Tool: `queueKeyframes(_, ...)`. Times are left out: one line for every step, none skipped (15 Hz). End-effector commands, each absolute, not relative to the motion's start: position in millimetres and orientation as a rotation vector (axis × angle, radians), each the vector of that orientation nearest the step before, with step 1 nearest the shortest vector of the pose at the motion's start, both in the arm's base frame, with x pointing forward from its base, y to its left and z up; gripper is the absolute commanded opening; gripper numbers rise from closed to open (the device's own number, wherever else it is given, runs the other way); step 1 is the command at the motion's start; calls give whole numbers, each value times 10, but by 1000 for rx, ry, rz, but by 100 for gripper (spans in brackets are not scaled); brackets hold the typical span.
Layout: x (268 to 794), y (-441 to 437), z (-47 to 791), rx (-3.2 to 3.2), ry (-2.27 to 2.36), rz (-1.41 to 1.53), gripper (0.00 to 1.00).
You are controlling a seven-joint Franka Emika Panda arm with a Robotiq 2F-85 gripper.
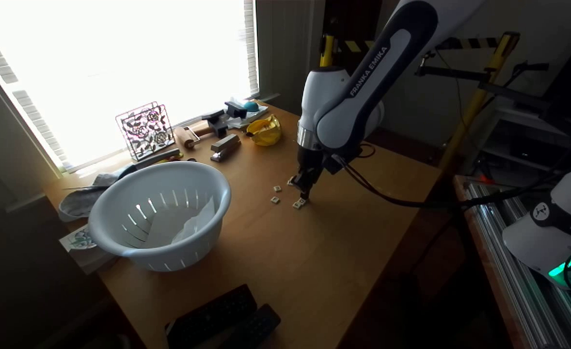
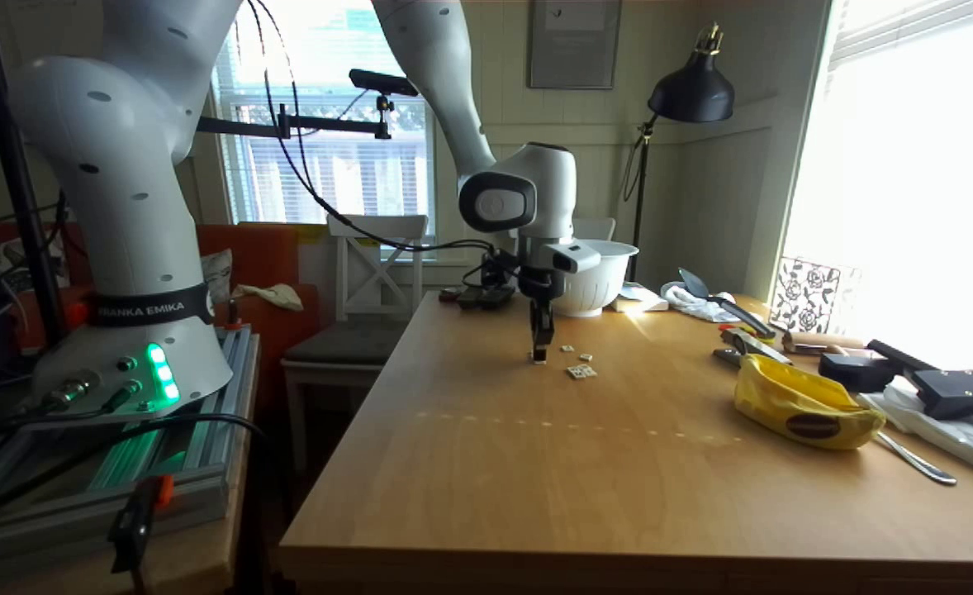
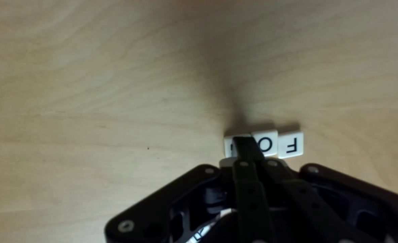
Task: Align three letters in a straight line
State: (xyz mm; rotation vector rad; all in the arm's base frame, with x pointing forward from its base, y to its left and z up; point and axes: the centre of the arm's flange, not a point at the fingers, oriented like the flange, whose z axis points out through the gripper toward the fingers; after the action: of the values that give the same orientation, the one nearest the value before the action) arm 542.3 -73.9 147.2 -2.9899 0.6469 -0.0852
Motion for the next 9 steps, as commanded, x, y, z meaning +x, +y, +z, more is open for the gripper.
queueKeyframes(5424, -727, 1361, -3007, 630, -49, 0)
queueKeyframes(5423, -729, 1361, -3008, 630, -49, 0)
queueKeyframes(5419, -733, 1362, -3006, 631, -48, 0)
queueKeyframes(5413, -736, 1367, -3006, 632, -49, 0)
queueKeyframes(5408, -741, 1372, -3005, 633, -51, 0)
queueKeyframes(5403, -745, 1382, -3003, 634, -54, 0)
queueKeyframes(5396, -747, 1397, -3001, 635, -57, 0)
queueKeyframes(5392, -747, 1408, -3000, 636, -59, 0)
queueKeyframes(5385, -747, 1427, -2998, 637, -64, 0)
